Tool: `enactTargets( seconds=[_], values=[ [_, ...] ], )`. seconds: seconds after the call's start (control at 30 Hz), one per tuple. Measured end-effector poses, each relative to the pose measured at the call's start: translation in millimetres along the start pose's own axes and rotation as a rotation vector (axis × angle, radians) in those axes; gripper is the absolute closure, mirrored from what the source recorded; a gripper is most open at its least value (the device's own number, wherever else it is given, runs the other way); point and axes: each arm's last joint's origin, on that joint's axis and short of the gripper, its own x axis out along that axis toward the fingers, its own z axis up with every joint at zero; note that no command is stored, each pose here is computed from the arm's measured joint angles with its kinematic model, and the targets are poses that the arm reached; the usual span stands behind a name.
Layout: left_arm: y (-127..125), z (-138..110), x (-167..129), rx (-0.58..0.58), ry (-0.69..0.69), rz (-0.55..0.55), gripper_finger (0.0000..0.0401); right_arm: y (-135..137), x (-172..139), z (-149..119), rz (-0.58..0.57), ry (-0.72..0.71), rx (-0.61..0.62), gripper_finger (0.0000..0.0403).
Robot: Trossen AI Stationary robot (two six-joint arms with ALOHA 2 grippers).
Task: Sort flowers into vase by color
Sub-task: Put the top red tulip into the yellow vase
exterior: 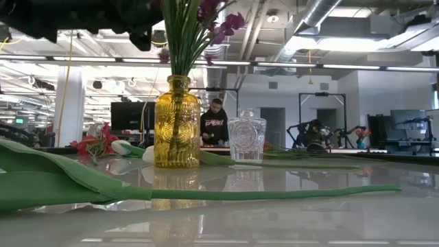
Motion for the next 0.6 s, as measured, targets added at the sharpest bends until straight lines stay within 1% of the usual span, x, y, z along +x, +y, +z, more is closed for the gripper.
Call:
enactTargets(
  seconds=[0.13,0.27,0.4,0.6],
  values=[
    [-0.7,6.4,8.0,0.005,0.080,-0.010,0.0401,5.4,1.2,-2.4,0.021,0.032,-0.002,0.0239],
    [-0.9,4.9,9.6,0.000,0.116,-0.011,0.0401,7.9,1.6,-4.7,0.032,0.057,-0.006,0.0239],
    [-1.4,-4.0,13.7,-0.018,0.154,-0.010,0.0401,9.8,1.9,-5.6,0.039,0.069,-0.008,0.0239],
    [-3.1,-23.6,25.1,-0.028,0.200,-0.013,0.0401,10.6,1.7,-8.1,0.045,0.094,-0.001,0.0239]
  ],
)
